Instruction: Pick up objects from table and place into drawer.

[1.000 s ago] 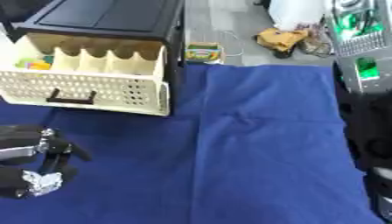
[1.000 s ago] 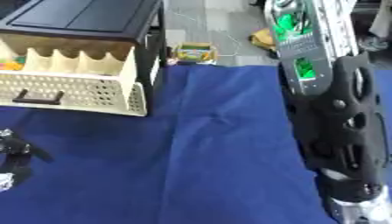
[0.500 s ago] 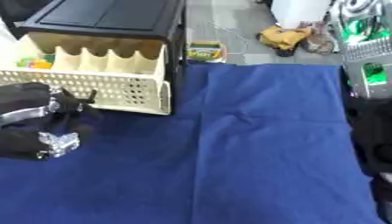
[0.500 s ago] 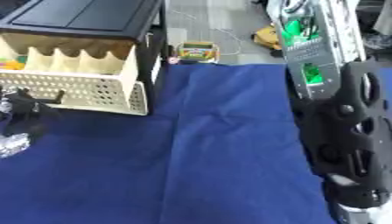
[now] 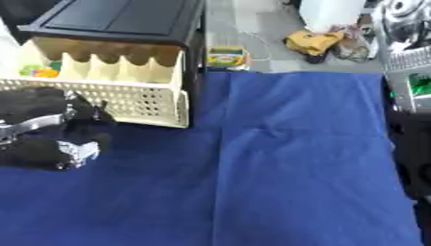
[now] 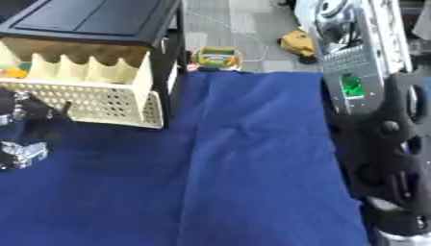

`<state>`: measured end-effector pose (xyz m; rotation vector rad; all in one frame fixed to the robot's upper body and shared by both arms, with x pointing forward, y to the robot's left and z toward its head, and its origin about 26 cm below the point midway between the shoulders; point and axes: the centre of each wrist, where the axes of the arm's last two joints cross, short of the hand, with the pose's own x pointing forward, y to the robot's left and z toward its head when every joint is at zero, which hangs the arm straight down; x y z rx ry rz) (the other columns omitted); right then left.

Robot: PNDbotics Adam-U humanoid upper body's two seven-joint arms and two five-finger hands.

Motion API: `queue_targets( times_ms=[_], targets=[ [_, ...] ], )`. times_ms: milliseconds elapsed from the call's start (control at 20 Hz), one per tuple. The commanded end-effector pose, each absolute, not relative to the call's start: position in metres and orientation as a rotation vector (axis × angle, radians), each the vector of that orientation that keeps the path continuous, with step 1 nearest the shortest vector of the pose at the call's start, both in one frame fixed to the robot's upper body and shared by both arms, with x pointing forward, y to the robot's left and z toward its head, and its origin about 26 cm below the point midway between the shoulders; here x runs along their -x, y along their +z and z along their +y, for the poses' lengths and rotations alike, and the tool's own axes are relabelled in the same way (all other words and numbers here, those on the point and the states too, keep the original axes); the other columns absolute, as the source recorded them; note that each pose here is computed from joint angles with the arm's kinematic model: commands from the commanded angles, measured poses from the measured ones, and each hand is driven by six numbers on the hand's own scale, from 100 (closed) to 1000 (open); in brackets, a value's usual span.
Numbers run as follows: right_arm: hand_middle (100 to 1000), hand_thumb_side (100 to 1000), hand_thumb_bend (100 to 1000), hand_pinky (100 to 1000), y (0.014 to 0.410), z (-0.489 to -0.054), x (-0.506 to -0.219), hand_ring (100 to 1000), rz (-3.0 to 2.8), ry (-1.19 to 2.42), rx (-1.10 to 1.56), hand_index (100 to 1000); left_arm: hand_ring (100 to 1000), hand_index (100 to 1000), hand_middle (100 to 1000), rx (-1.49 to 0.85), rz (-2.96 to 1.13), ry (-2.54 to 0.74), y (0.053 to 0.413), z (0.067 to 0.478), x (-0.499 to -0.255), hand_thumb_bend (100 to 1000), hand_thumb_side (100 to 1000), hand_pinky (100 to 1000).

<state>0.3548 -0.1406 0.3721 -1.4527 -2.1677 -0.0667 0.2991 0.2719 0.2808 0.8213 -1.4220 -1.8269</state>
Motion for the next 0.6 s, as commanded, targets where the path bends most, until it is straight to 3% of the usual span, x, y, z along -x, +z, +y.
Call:
queue_targets(
  times_ms=[50,150,450,500,600],
  targets=[
    [716,999,100,653,0.3860,-0.1445,-0.3463,685,-2.215,-0.109,1.471,830,524,867,542,-0.858,-1.421,-1.812,0.2910,0.2696,-0.2968,100,1000,147],
    [716,999,100,652,0.3867,-0.1445,-0.3458,684,-2.219,-0.115,1.469,830,568,874,580,-0.852,-1.418,-1.798,0.2912,0.2686,-0.2970,100,1000,191],
    [716,998,100,652,0.3868,-0.1449,-0.3451,684,-2.223,-0.121,1.462,830,573,876,588,-0.852,-1.418,-1.773,0.2927,0.2676,-0.2973,100,1000,194],
    [717,999,100,653,0.3890,-0.1440,-0.3436,686,-2.233,-0.129,1.459,829,626,904,667,-0.864,-1.425,-1.757,0.2949,0.2684,-0.2989,100,1000,243],
    [717,1000,100,653,0.3920,-0.1431,-0.3418,686,-2.245,-0.139,1.456,828,648,916,694,-0.874,-1.435,-1.728,0.2980,0.2695,-0.3043,100,1000,263]
  ],
)
